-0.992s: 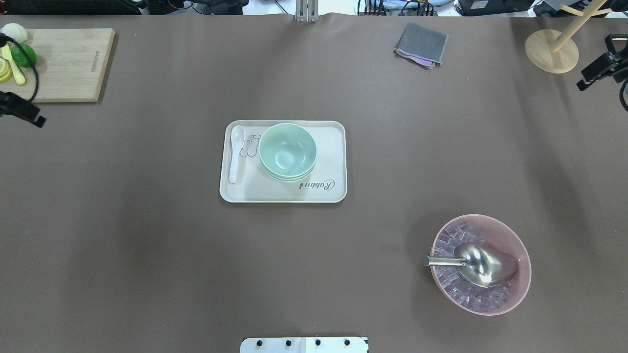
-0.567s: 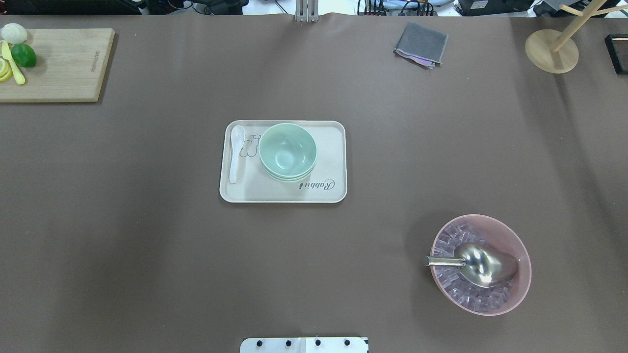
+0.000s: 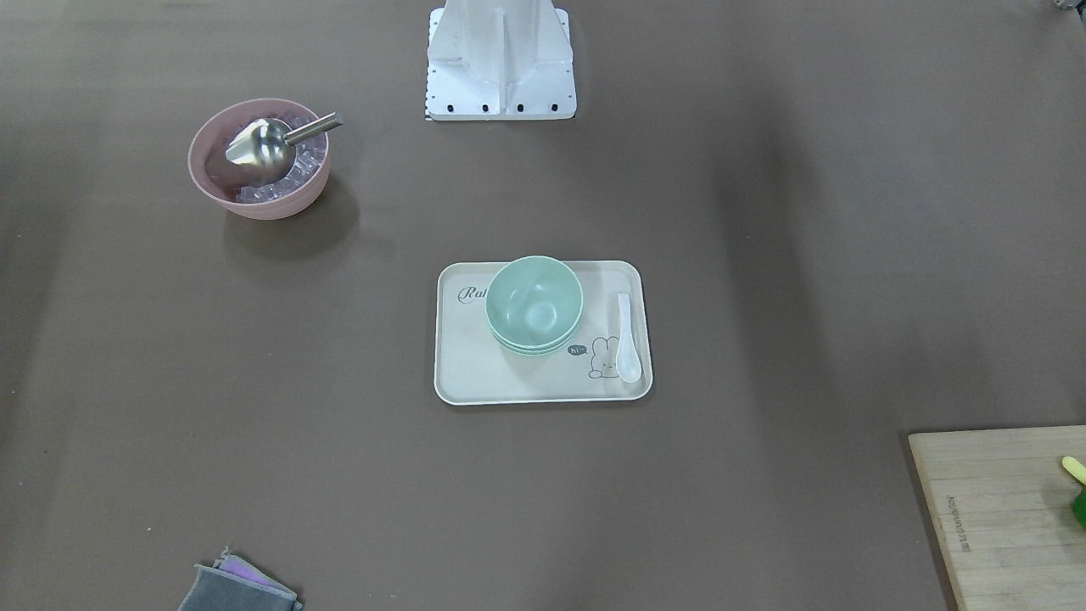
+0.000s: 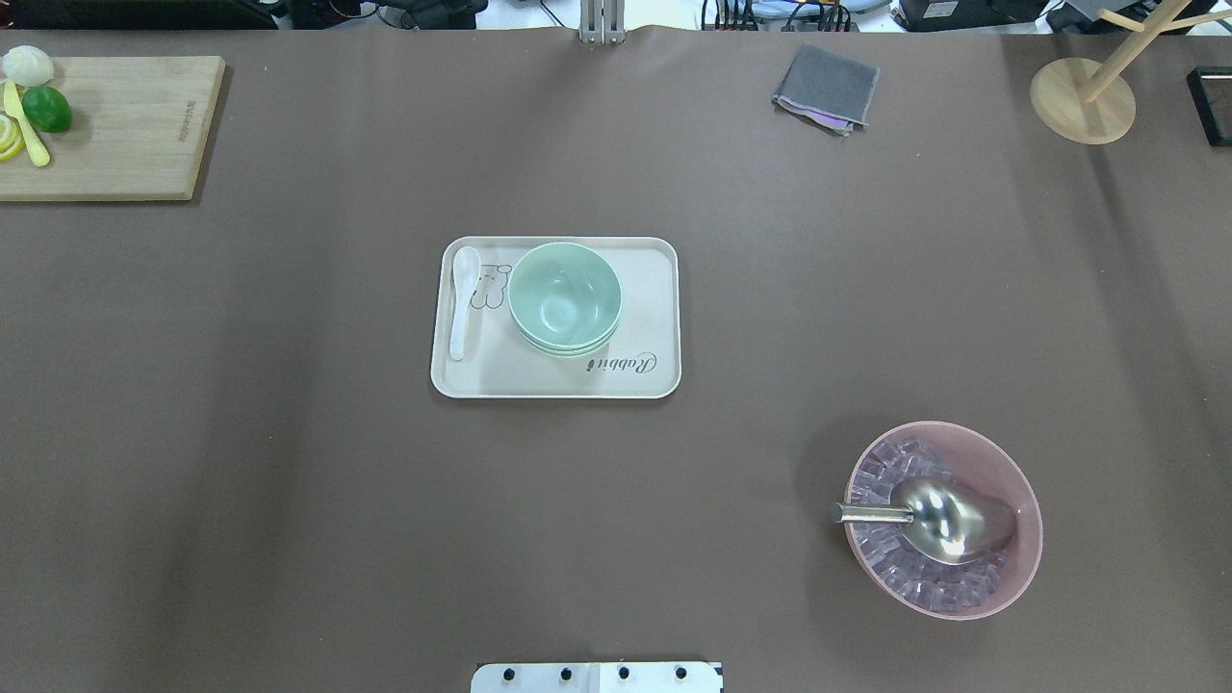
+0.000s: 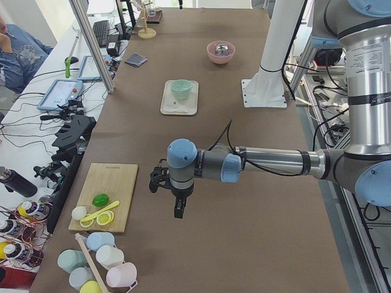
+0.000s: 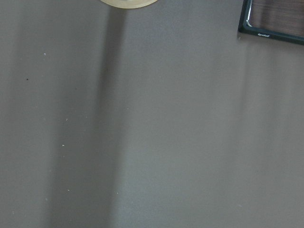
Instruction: Stack green bowls together
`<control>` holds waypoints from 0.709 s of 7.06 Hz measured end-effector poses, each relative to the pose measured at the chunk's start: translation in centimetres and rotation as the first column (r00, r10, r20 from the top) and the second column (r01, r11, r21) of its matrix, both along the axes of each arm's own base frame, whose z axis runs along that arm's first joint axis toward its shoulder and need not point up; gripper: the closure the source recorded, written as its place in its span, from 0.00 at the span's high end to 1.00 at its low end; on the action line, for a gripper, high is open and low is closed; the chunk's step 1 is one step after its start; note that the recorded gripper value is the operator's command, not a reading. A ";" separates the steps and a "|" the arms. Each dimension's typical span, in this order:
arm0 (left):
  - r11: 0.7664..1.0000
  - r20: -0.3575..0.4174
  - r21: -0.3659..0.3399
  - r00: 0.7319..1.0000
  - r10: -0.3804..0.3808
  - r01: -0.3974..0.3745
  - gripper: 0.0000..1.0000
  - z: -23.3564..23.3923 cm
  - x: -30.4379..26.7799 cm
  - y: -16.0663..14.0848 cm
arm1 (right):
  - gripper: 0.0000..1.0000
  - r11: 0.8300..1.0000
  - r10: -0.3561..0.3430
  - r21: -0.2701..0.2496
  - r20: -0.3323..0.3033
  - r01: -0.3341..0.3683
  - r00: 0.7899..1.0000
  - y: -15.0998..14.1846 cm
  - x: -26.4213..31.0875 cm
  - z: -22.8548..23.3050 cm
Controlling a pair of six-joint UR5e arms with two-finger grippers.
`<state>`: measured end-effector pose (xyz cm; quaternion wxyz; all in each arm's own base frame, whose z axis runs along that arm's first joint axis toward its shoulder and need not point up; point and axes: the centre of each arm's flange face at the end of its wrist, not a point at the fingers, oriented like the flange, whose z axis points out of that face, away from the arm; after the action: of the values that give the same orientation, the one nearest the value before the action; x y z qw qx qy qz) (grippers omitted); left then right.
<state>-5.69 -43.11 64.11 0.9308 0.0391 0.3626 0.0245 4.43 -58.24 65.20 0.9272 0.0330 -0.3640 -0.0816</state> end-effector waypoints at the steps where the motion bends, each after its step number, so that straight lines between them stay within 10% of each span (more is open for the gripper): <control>1: 0.999 -0.041 -0.037 0.999 -0.021 0.019 0.98 1.3 -0.7 0.4 | 1.00 1.000 0.006 0.001 -0.002 -0.006 1.000 -0.1 0.1 -0.2; 5: 0.985 -0.079 -0.122 0.988 -0.130 0.120 0.98 3.8 -3.3 0.8 | 1.00 1.000 0.022 0.002 -0.003 -0.022 1.000 -0.9 -0.1 -1.4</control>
<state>-9.03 -42.28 67.92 0.9147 0.0083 0.4000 -0.0571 4.30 -59.13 63.85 0.9285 0.0378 -0.3623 -0.0717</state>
